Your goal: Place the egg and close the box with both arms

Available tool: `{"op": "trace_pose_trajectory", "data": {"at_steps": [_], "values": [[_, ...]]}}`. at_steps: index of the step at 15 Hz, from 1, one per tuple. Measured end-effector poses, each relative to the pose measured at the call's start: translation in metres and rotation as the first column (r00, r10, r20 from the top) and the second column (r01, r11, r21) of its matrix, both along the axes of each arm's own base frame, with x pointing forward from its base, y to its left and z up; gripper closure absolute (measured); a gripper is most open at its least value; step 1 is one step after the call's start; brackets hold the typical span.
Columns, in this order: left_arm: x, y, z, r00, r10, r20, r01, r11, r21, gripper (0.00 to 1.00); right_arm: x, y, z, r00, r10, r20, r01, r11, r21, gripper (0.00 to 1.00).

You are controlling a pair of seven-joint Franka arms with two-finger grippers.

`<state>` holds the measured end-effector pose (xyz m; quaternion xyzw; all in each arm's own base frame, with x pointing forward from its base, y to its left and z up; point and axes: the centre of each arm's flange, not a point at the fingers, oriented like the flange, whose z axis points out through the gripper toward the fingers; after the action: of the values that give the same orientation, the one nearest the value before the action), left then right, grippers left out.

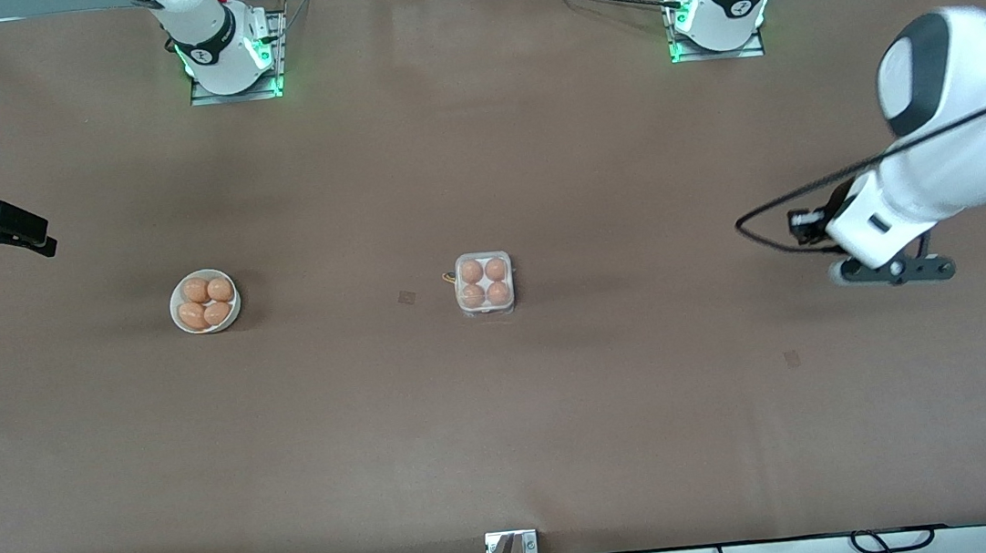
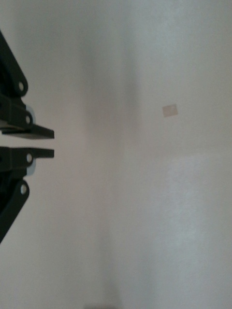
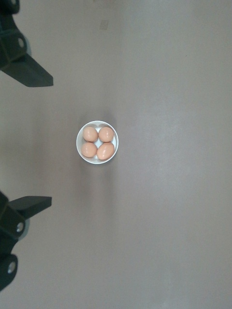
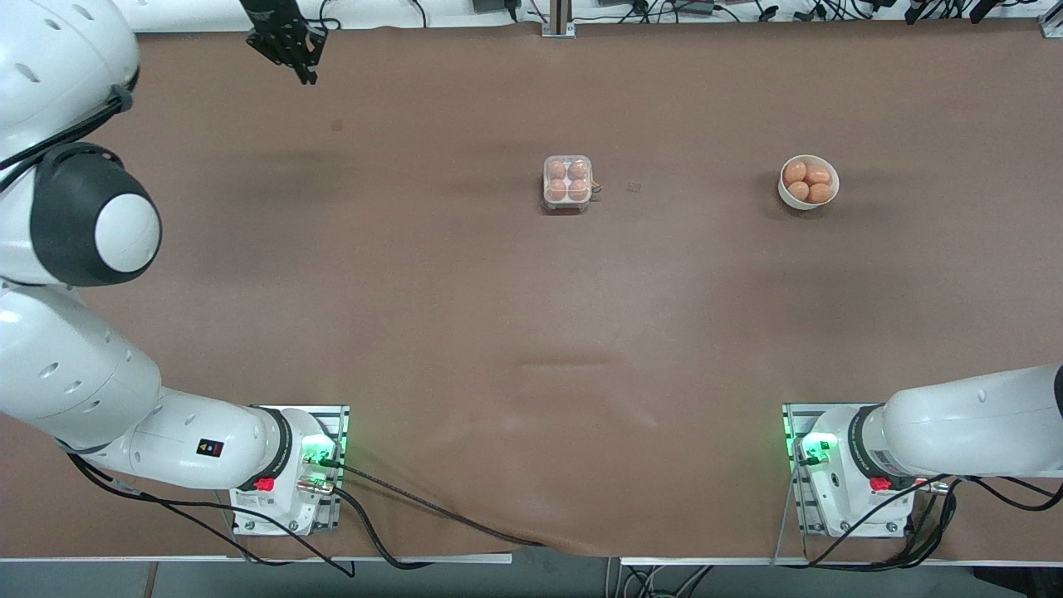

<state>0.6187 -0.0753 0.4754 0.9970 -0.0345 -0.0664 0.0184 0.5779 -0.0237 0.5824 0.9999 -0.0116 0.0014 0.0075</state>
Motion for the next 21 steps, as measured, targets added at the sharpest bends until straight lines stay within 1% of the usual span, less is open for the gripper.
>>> {"op": "trace_pose_trajectory", "data": {"at_steps": [3,4,6,8,9,13,16,19,21], "values": [[-0.013,0.001,0.031,0.998,-0.055,0.013,0.055,0.998,-0.013,0.53,0.0,0.0,0.0,1.0,0.003,0.0,-0.003,1.0,0.0,0.0],[-0.015,0.003,0.042,0.996,-0.082,0.024,0.083,0.996,-0.018,0.42,0.0,0.0,0.0,1.0,0.004,0.0,-0.004,1.0,0.0,0.0],[-0.015,0.013,0.066,0.992,-0.12,0.043,0.122,0.992,-0.023,0.25,0.0,0.0,0.0,1.0,0.004,-0.001,-0.004,1.0,0.0,0.0],[-0.015,0.02,0.085,0.99,-0.132,0.046,0.133,0.991,-0.025,0.07,0.0,0.0,0.0,1.0,0.004,-0.001,-0.004,1.0,0.0,0.0],[-0.016,0.02,0.091,0.989,-0.136,0.049,0.137,0.99,-0.022,0.0,0.0,0.0,0.0,1.0,0.005,-0.001,-0.005,1.0,0.0,0.0],[-0.013,0.024,0.093,0.989,-0.138,0.048,0.138,0.99,0.002,0.0,0.0,0.001,0.0,1.0,0.008,0.0,-0.008,1.0,0.0,0.0],[-0.013,0.039,0.1,0.991,-0.122,0.056,0.121,0.992,0.032,0.0,0.0,0.002,0.0,1.0,0.009,0.0,-0.009,1.0,0.0,0.0],[-0.02,0.05,0.114,0.992,-0.104,0.077,0.102,0.994,0.029,0.0,0.0,0.002,0.0,1.0,0.009,0.0,-0.009,1.0,0.0,0.0],[-0.035,0.054,0.116,0.993,-0.06,0.105,0.058,0.998,0.022,0.0,0.0,0.002,0.0,1.0,0.009,0.0,-0.009,1.0,0.0,0.0]]}}
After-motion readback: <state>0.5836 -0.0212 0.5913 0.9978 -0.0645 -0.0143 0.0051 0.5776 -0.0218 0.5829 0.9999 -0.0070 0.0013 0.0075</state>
